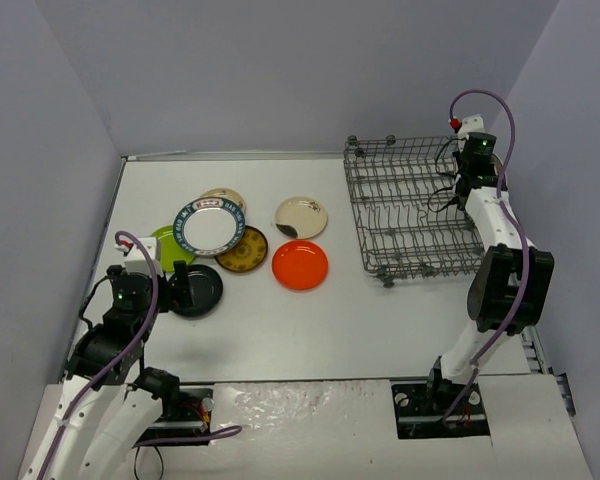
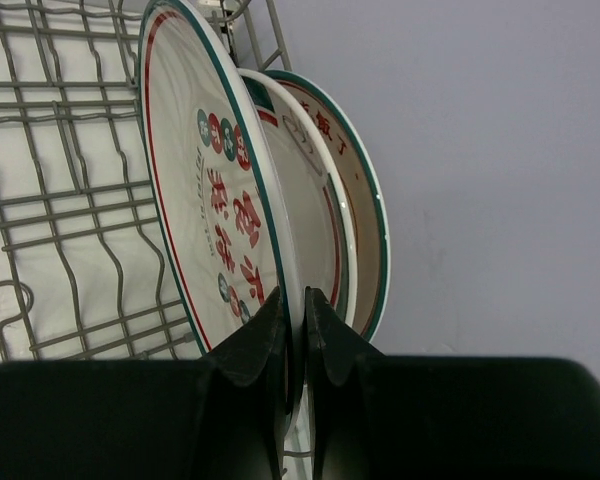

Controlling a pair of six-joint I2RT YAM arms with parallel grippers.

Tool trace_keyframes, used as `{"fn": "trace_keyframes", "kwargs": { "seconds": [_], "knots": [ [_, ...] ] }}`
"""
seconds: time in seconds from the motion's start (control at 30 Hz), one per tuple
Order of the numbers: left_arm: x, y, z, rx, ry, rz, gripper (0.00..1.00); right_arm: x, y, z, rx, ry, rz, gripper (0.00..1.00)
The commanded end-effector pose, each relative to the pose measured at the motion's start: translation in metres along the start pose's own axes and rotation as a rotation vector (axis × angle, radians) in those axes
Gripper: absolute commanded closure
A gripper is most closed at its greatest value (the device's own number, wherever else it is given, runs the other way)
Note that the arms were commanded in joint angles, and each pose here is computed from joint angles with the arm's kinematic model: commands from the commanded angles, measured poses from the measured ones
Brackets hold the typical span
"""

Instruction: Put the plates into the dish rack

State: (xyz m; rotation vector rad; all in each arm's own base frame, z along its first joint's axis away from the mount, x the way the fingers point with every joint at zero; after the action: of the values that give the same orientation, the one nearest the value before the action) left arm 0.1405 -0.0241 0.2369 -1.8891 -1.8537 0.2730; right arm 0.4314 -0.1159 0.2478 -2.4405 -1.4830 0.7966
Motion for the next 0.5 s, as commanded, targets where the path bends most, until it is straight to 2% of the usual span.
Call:
{"fn": "trace_keyframes", "kwargs": {
  "seconds": [0.0, 0.17, 0.47],
  "knots": [
    [0.001, -0.001, -0.024, -0.079, -0.018, 0.002, 0.03, -0.013, -0.001, -0.040, -0.154, 0.039, 0.055, 1.00],
    [0.001, 0.000, -0.023, -0.078, -0.019, 0.000, 0.03, -0.011, 0.007, -0.025, -0.121, 0.038, 0.057, 1.00],
    [0.000, 0.002, -0.024, -0.071, -0.016, 0.006, 0.03, -0.009, 0.020, 0.002, -0.063, 0.134, 0.006, 1.00]
  ]
}}
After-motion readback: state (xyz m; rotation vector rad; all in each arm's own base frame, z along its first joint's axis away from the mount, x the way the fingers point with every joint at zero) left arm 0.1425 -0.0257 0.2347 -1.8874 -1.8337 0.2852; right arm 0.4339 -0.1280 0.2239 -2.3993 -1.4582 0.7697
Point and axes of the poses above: each gripper's point midway between its finger pads, its own y axis out along the fingers, its own x axis along the line the jaws close on, z = x × y, the point moved 8 cm from there along -y, back along the fingers, and after that the axes turned 14 degrees about y, right-handed, at the moved point
